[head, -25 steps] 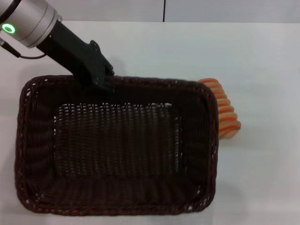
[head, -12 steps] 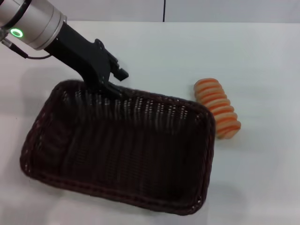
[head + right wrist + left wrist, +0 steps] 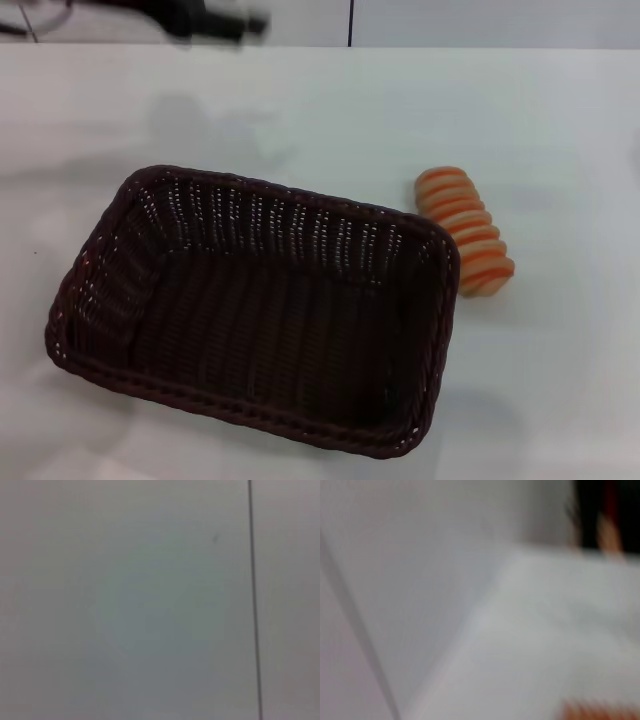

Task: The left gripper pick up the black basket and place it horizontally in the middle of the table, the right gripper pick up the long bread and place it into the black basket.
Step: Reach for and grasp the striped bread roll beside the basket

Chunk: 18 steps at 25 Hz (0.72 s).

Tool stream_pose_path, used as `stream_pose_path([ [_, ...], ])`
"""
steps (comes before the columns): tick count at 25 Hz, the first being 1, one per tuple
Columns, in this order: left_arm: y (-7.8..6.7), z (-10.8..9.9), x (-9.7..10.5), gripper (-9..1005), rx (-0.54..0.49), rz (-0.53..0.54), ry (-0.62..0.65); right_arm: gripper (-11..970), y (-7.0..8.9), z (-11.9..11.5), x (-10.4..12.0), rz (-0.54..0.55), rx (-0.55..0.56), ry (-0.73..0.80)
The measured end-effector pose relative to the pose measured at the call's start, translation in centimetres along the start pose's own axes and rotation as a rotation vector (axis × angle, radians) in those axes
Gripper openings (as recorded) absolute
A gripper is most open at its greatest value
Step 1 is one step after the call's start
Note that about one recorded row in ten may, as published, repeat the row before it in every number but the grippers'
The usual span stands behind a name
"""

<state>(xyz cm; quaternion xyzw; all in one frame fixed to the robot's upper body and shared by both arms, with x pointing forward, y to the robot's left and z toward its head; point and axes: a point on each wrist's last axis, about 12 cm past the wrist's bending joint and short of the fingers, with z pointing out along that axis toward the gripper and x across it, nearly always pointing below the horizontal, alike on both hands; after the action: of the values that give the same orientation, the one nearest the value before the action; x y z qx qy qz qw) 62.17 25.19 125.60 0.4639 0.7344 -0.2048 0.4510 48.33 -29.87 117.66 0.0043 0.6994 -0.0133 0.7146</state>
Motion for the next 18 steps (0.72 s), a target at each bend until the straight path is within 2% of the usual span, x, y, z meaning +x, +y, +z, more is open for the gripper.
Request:
stream_pose_path([
  [2,0.9,-1.4,0.6,629,-0.092,-0.067,-0.143,680,0.5,0.0,-0.2,0.003,-0.018,0.012],
  [5,2.1,-3.6,2.5,628,-0.247,-0.182,-0.343,680,1.4,0.0,-0.5,0.008,-0.049,0.030],
  [8,2.9,-5.0,4.5,627,-0.375,-0.247,-0.452,680,2.1,0.0,-0.8,0.012,-0.076,0.058],
  [12,3.3,-5.5,6.2,626,-0.454,-0.294,-0.474,679,2.9,0.3,-1.4,0.034,-0.119,0.135],
  [15,3.3,-5.5,6.2,625,-0.454,-0.294,-0.474,679,3.3,0.7,-1.9,0.037,-0.144,0.194],
  [16,3.6,-5.8,7.0,625,-0.485,-0.312,-0.467,679,3.4,0.8,-2.2,0.035,-0.152,0.210],
  [18,3.6,-5.9,7.2,625,-0.496,-0.316,-0.465,679,3.6,1.0,-2.4,0.027,-0.168,0.252],
])
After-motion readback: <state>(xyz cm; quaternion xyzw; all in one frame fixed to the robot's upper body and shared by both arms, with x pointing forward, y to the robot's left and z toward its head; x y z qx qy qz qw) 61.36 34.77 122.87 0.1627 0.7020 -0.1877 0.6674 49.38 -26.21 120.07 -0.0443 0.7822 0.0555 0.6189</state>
